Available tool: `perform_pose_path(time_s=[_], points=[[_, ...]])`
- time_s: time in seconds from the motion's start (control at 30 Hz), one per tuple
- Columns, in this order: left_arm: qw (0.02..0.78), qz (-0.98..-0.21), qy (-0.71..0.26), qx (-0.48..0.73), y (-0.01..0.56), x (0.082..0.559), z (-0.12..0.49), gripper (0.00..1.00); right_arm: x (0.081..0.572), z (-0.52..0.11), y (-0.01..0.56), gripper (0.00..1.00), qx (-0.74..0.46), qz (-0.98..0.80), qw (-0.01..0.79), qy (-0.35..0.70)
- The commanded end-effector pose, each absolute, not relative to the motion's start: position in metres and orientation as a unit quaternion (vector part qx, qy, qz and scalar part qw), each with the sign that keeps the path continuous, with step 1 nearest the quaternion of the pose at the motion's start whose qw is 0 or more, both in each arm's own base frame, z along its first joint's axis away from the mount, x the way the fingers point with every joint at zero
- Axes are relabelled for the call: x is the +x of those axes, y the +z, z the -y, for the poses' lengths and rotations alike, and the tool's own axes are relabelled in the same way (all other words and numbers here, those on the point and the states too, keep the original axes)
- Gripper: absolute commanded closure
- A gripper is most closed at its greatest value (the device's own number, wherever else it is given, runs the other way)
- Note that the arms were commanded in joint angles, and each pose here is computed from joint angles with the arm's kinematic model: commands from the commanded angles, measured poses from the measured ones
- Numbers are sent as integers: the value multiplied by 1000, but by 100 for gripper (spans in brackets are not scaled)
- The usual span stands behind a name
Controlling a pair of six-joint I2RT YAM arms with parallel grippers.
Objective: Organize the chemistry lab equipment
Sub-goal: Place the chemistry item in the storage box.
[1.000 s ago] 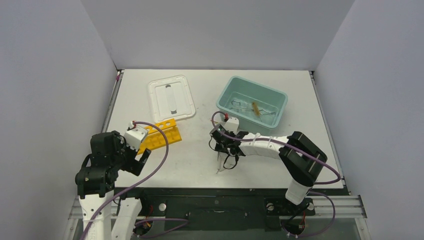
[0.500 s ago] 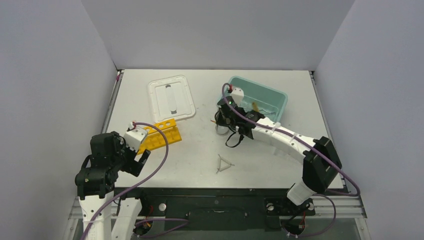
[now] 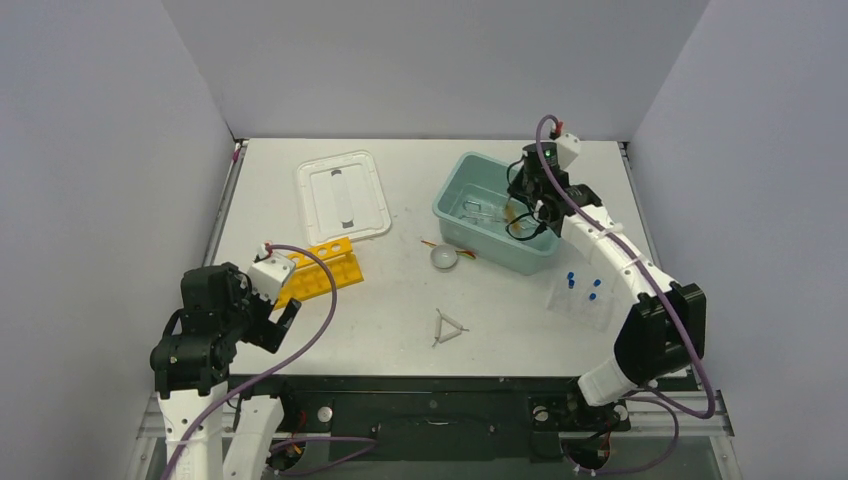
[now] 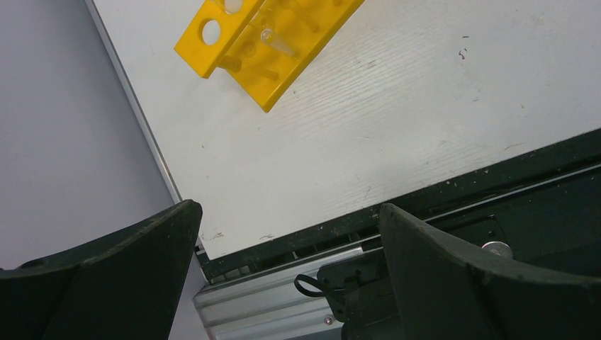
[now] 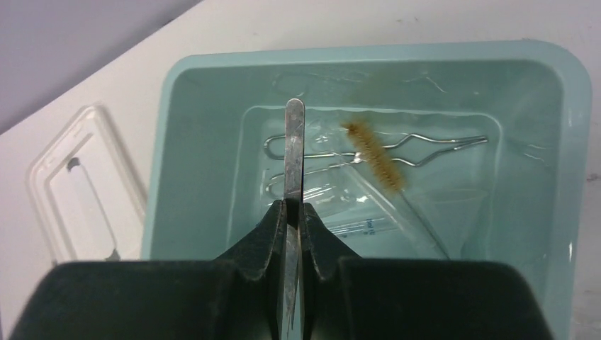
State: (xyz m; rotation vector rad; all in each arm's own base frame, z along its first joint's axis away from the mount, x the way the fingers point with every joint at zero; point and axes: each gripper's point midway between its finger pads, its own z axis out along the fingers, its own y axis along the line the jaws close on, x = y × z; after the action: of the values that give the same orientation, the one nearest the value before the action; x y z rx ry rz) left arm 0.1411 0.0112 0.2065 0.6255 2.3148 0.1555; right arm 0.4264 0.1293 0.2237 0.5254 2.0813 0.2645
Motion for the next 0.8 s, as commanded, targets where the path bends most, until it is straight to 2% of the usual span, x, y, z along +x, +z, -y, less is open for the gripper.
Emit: perform_pose_path(time_s=[0.0, 0.3, 0.4, 0.53, 0.6, 0.77], points=[[373, -893, 67, 244, 217, 145, -12, 3, 435, -112, 178, 100, 242, -861, 437, 90], [369, -895, 62, 242, 214, 147, -11, 3, 439, -100, 122, 100, 309, -859, 404, 62], [370, -895, 63, 242, 215, 147, -12, 3, 447, -103, 120, 83, 336, -842, 413, 81], [365, -896, 66, 244, 215, 144, -13, 3, 456, -111, 129, 67, 337, -838, 418, 97], [363, -897, 66, 245, 214, 143, -13, 3, 458, -115, 144, 62, 322, -838, 430, 96], [365, -896, 63, 244, 214, 146, -12, 3, 437, -127, 188, 57, 272, -833, 473, 94]])
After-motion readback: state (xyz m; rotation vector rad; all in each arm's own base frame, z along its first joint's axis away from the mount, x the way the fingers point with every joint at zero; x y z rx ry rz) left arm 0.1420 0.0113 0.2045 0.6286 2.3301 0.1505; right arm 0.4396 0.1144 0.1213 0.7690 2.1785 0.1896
